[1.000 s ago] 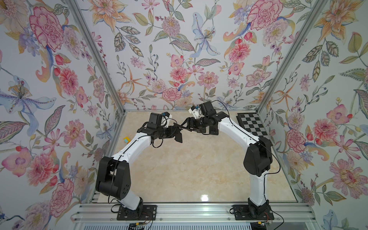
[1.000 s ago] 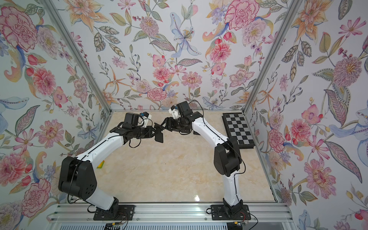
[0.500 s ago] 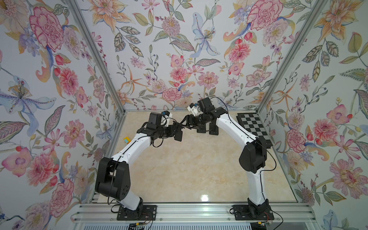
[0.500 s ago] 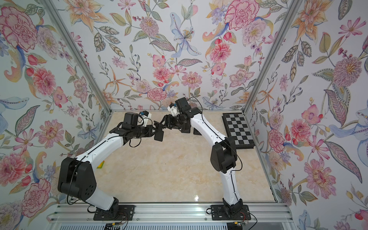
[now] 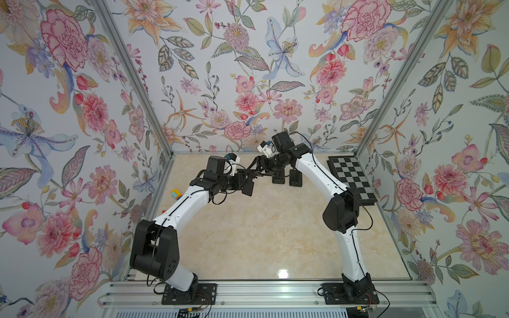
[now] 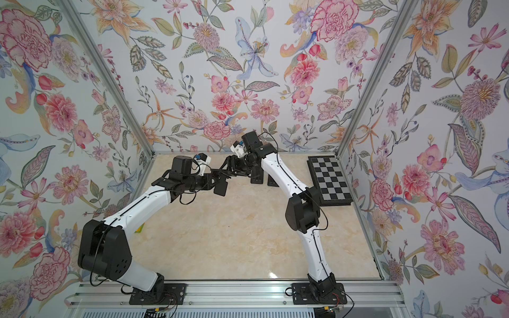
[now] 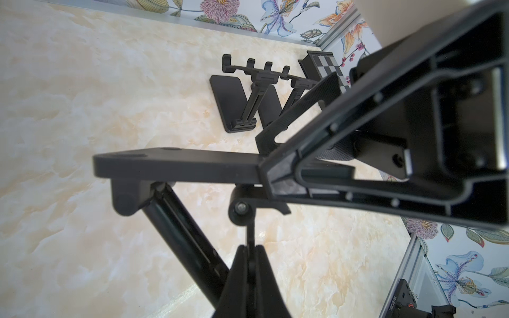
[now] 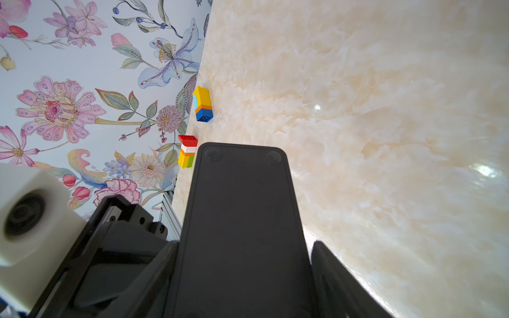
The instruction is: Open the phone stand
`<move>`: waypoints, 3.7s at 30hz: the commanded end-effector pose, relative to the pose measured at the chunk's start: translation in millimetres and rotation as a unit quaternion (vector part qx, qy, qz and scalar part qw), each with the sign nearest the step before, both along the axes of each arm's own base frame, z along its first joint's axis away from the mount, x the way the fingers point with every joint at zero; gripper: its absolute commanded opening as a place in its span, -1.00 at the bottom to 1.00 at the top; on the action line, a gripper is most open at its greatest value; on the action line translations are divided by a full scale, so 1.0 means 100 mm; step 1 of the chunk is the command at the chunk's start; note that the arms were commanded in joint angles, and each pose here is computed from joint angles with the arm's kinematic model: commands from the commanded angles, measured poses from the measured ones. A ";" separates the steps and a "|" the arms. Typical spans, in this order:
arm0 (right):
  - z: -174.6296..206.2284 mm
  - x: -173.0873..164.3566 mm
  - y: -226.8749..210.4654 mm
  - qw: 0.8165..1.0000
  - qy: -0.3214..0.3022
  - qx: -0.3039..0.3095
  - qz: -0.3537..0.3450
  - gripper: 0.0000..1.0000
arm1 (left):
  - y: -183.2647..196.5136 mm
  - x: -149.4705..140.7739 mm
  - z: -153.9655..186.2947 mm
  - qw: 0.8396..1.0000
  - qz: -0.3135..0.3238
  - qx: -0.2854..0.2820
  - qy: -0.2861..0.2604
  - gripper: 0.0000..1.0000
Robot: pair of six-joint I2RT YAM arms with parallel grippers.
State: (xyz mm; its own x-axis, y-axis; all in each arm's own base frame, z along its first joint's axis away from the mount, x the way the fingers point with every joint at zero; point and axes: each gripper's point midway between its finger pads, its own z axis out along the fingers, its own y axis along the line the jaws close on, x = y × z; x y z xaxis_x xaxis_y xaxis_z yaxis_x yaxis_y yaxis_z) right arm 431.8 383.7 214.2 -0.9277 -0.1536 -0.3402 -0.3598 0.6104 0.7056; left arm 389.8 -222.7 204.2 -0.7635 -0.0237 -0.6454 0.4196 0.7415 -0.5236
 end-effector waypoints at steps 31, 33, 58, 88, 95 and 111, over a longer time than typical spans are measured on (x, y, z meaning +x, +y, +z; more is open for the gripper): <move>0.37 0.16 -0.70 0.978 -0.202 -0.030 -0.041 0.37 | -0.11 -0.30 0.12 0.981 -0.079 -0.126 0.120 -1.00; 0.43 0.06 -0.71 0.974 -0.226 -0.009 -0.032 0.34 | -0.16 -0.32 0.14 0.976 -0.098 -0.143 0.131 -1.00; 0.45 -0.53 -0.73 0.953 -0.302 -0.016 0.034 0.16 | -0.28 -0.39 0.10 0.948 -0.158 -0.202 0.188 -1.00; 0.05 -0.57 -0.59 0.959 -0.270 -0.048 0.068 0.10 | -0.27 -0.35 0.09 0.949 -0.156 -0.201 0.186 -1.00; 0.11 -0.50 -0.55 0.961 -0.269 -0.034 0.057 -0.25 | -0.27 -0.40 0.07 0.949 -0.160 -0.200 0.186 -1.00; 0.00 -0.19 -0.59 0.978 -0.207 -0.017 0.010 -0.83 | -0.33 -0.46 0.28 0.969 -0.163 -0.153 0.102 -1.00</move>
